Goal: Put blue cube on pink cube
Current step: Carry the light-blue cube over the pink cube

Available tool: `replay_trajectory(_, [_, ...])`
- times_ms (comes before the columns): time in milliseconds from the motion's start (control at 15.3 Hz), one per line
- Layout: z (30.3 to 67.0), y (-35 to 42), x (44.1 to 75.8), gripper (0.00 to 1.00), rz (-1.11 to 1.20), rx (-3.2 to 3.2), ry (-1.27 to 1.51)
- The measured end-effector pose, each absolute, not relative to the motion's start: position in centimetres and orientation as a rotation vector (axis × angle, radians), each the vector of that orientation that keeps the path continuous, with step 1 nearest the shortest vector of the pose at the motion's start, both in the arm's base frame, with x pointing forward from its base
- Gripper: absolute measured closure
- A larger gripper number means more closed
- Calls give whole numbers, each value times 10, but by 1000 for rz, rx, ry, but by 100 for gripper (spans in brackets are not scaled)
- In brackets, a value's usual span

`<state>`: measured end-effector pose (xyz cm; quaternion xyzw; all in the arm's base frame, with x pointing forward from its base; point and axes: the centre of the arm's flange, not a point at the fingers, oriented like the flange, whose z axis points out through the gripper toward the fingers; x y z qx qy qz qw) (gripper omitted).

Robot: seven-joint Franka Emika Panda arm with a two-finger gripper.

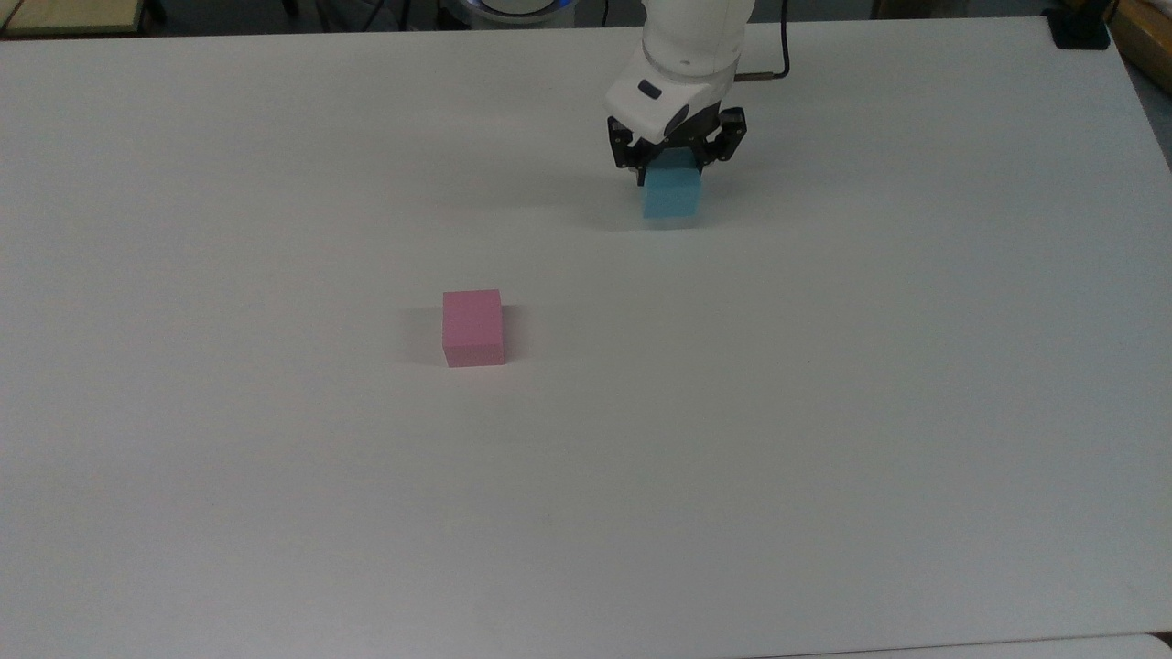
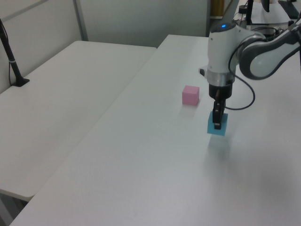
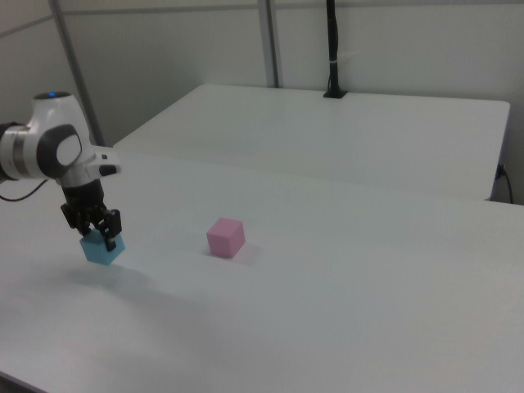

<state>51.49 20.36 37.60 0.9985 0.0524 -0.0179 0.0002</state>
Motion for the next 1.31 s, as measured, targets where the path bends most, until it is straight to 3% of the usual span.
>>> replay_trajectory(457, [463, 200, 523, 39, -56, 3132, 155])
replay_trajectory(784, [476, 193, 528, 39, -20, 3136, 158])
replay_trajectory(1110, [513, 136, 569, 39, 60, 3145, 71])
replay_trajectory(1306, [517, 101, 599, 39, 96, 3144, 25])
